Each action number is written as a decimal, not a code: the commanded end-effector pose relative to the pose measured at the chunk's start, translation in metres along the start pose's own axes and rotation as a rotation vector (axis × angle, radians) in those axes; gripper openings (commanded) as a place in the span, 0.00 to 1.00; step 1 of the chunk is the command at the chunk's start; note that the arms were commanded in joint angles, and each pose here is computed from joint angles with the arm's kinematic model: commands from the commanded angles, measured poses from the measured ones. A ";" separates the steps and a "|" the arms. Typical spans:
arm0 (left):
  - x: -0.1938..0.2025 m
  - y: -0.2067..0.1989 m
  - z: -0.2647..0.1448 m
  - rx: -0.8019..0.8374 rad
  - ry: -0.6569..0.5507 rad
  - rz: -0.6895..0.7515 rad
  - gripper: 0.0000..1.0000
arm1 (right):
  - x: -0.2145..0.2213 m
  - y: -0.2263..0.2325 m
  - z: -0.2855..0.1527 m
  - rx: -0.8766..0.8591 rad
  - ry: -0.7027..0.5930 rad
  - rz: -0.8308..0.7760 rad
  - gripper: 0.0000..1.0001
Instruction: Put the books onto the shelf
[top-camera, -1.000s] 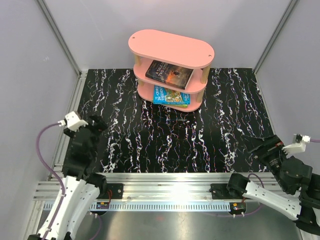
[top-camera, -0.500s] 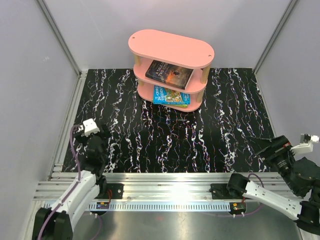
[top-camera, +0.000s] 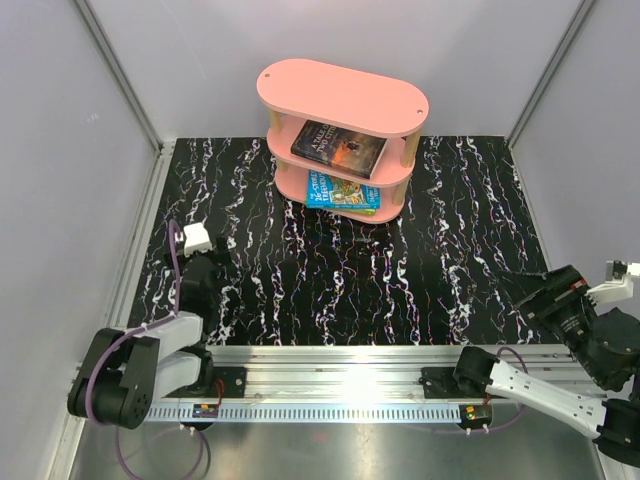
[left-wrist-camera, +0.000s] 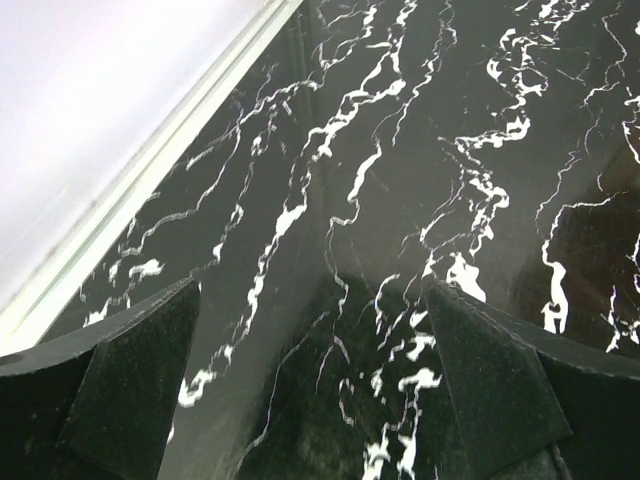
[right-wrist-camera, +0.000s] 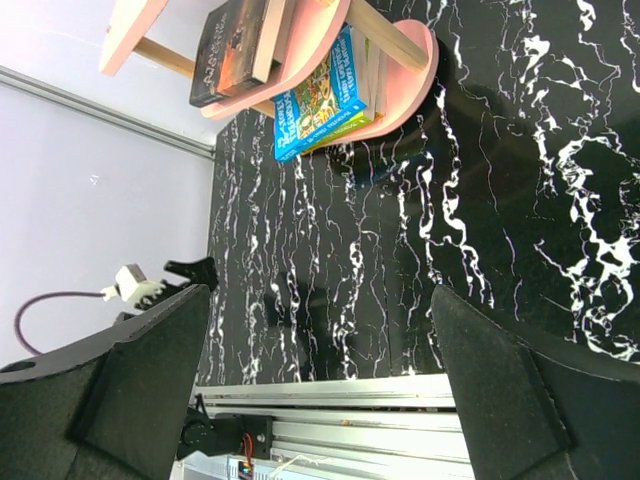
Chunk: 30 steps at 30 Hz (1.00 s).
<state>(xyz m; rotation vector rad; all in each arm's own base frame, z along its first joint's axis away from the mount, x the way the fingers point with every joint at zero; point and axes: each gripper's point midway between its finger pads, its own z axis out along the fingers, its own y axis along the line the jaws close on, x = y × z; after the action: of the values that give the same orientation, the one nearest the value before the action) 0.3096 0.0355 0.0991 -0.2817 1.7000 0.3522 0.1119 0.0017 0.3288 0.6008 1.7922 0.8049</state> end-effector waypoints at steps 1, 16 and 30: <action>-0.050 -0.021 0.012 0.093 -0.156 -0.025 0.99 | 0.009 -0.008 0.004 0.039 0.031 -0.072 1.00; -0.031 -0.023 0.038 0.183 -0.124 -0.028 0.99 | 0.043 0.026 0.038 0.020 0.085 -0.163 1.00; -0.031 -0.022 0.038 0.178 -0.117 -0.040 0.99 | 0.058 0.029 0.041 0.072 0.145 -0.089 1.00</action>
<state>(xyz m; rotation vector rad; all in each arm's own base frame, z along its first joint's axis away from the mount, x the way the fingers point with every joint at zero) 0.3443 0.0316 0.0923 -0.1432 1.7076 0.2212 0.1347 0.0671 0.3053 0.4735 1.9516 0.7000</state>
